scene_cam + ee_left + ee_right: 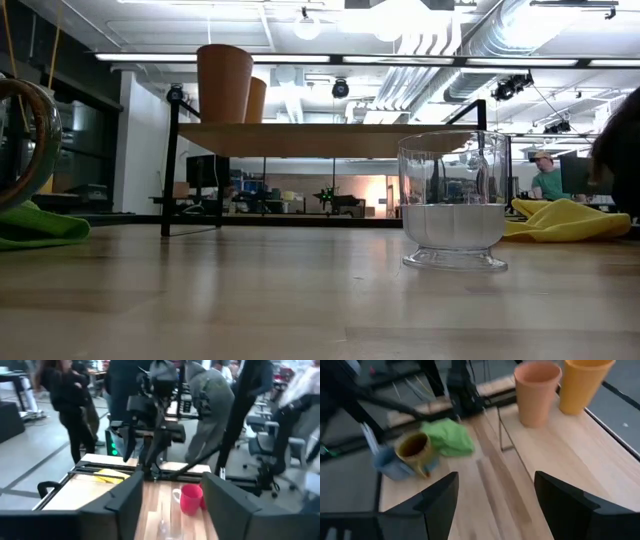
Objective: Stack small to large cups/mugs on shelf
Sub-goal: Put the red and white mug on the shelf
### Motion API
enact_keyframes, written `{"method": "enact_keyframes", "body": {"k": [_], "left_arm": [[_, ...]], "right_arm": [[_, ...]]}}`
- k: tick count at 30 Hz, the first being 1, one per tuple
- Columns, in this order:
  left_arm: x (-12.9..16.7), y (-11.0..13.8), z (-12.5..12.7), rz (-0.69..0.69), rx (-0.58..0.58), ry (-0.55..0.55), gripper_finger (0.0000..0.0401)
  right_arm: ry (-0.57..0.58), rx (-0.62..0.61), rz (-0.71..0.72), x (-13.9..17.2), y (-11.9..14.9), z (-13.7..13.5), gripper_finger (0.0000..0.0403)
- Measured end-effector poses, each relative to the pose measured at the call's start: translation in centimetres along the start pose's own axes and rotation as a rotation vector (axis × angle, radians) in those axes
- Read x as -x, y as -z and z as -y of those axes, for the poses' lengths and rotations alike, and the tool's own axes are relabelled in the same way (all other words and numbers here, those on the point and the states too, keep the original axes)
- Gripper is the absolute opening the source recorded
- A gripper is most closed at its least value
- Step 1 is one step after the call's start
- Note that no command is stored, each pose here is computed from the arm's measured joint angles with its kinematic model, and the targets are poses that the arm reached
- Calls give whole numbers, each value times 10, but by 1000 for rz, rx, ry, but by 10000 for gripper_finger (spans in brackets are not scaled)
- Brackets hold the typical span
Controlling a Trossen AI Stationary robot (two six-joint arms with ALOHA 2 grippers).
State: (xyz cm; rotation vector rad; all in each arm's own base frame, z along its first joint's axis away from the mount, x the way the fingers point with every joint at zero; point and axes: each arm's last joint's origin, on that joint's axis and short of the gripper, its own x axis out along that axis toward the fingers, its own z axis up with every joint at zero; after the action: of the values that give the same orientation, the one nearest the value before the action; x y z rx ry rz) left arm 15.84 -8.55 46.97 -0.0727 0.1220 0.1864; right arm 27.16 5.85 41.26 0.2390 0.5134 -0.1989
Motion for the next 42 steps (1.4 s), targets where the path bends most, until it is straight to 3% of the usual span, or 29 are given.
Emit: {"method": "enact_keyframes", "body": {"k": [5,8,12,16,20,23,26,29,33,42], "left_arm": [[4,28,-11,-61,-27,15,235],[-6,59,-17,-45,67,82,240],[-28,102,-24,102,238,264,241],[-49,132,-35,207,355,360,241],[-55,135,-43,229,358,332,241],[-55,135,-44,241,281,310,241],[-55,135,-46,259,223,248,241],[-56,138,-46,223,251,229,241],[-58,142,-47,194,317,177,241],[-58,142,-51,208,319,65,241]], "right_arm": [[-63,-37,72,3,-4,-12,252],[-72,-75,81,5,-3,-18,252],[-51,-128,95,9,0,-24,252],[-56,-169,97,10,2,-28,252],[-49,-171,86,10,3,-27,252],[-42,-165,77,10,4,-27,252],[-33,-95,65,10,6,-26,252],[-21,-34,31,10,9,-25,252],[-40,9,-88,10,19,-22,252],[-44,203,-398,25,58,-28,252]]}}
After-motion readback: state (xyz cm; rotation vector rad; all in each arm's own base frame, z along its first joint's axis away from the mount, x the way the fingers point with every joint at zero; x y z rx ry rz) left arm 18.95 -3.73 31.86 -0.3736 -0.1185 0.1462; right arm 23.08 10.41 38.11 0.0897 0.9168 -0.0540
